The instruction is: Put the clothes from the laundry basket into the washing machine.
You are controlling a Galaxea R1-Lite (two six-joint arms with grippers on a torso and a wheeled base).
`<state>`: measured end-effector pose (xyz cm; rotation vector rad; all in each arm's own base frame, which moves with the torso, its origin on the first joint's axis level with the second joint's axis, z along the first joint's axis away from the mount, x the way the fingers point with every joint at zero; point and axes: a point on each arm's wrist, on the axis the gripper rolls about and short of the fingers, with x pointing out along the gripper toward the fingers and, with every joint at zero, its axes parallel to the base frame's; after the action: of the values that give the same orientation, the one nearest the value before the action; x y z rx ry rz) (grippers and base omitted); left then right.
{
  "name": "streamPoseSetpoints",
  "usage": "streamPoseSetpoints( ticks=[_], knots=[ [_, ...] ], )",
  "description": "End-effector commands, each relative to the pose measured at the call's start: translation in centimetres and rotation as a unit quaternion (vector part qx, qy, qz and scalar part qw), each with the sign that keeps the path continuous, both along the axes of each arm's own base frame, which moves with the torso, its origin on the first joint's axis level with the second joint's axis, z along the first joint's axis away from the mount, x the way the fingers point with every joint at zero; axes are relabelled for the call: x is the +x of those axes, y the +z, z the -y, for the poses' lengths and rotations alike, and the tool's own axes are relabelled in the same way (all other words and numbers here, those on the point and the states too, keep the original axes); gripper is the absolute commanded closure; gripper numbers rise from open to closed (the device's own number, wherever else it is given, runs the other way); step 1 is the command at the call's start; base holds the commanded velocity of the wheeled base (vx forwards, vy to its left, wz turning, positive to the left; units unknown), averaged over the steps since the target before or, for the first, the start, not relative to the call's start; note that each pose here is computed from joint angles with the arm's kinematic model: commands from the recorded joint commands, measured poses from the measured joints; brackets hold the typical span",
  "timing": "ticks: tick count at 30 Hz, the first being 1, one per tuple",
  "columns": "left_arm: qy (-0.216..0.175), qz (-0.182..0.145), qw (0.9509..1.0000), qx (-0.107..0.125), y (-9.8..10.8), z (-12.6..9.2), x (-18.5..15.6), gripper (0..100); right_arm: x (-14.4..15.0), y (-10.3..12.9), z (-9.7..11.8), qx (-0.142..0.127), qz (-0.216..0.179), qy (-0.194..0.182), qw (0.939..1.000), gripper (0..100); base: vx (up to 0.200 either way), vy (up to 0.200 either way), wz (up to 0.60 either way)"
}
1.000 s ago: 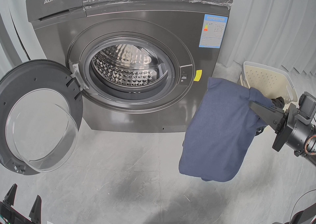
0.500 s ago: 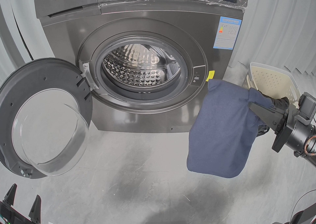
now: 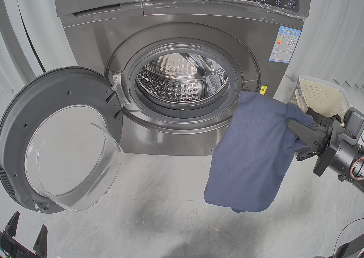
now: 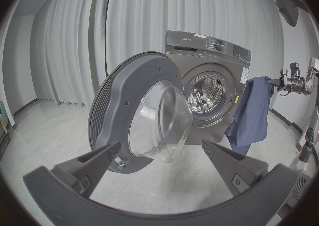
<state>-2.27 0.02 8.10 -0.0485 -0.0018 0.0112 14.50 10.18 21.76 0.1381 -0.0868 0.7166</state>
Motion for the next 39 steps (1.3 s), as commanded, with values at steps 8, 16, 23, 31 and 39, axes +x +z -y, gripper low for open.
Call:
streamPoseSetpoints(
  ticks=[8,16,23,31,39],
  knots=[
    [0.0,-0.001,1.0,0.0,-0.5,0.0,0.0,0,0.0,-0.3,0.0,-0.003,-0.006,0.0,1.0,100,0.0,0.0,0.0],
    [0.001,-0.001,0.9998,0.022,-0.5,0.0,0.0,0,1.6,-0.6,-2.0,0.003,-0.031,0.006,0.9995,100,0.0,0.0,0.0],
    [-0.001,-0.002,0.9997,0.023,-0.5,0.0,0.0,0,2.4,-0.7,-4.3,0.027,-0.062,0.009,0.9977,100,0.0,0.0,0.0],
    [-0.009,0.003,0.9992,0.038,-0.5,0.0,0.0,0,4.2,-1.9,-5.9,0.039,-0.065,0.002,0.9971,100,0.0,0.0,0.0],
    [-0.103,0.084,0.9894,0.058,5.9,0.5,-1.0,0,5.9,-3.0,-8.6,0.054,-0.049,0.0,0.9973,100,0.0,0.0,0.0]
  ],
)
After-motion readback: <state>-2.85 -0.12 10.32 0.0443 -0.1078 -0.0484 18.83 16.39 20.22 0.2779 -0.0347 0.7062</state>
